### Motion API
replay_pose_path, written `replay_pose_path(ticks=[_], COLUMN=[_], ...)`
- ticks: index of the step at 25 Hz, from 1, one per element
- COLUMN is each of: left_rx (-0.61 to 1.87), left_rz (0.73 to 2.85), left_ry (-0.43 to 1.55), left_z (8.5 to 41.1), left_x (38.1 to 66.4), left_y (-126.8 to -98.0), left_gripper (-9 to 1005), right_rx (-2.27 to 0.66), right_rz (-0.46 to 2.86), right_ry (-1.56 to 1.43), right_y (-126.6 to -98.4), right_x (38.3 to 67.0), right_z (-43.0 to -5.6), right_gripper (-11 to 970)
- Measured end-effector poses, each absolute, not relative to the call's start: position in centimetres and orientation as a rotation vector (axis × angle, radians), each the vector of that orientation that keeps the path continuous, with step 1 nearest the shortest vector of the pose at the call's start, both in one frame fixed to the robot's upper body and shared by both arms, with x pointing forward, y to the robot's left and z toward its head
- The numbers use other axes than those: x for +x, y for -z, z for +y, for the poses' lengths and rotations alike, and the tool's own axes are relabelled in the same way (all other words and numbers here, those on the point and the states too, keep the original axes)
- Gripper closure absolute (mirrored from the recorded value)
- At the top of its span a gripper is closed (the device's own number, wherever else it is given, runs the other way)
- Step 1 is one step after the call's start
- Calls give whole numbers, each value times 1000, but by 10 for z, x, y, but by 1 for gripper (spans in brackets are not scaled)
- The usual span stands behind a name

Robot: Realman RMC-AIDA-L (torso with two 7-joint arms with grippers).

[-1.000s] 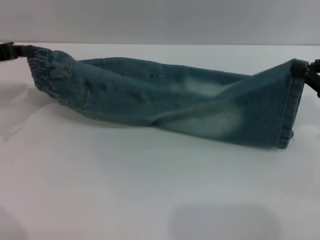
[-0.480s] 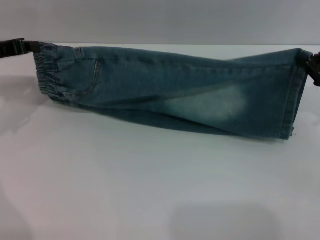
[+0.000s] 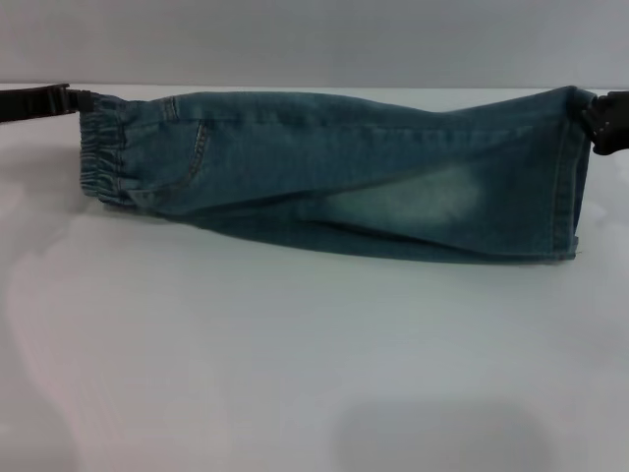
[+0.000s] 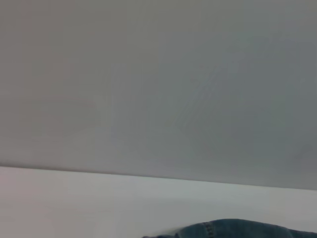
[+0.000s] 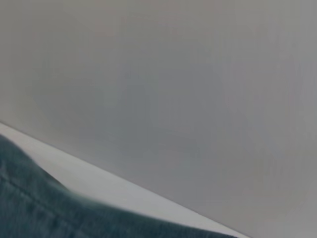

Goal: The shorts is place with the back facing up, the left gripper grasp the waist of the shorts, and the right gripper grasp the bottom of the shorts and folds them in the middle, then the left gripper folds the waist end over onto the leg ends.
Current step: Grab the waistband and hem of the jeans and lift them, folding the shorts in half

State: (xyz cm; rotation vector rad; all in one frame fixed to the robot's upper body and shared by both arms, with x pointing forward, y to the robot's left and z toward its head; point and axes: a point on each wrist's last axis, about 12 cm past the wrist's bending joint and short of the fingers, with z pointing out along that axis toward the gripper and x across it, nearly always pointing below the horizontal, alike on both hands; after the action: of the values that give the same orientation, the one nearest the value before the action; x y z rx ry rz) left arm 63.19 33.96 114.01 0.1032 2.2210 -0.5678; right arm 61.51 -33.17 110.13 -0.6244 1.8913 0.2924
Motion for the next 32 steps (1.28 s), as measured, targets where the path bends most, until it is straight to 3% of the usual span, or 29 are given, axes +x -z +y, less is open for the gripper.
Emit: replay_pose_path(ticks=[32], left_rx=[220], left_rz=[2235], left_ry=[411], left_z=[310], left_x=[651], left_y=[-1135], left_gripper=[928], right_rx=[-623], right_rz=[1988], right_ry=[-127], right_y=[-1077], right_x=[628], right_z=[-317], right_gripper=[816])
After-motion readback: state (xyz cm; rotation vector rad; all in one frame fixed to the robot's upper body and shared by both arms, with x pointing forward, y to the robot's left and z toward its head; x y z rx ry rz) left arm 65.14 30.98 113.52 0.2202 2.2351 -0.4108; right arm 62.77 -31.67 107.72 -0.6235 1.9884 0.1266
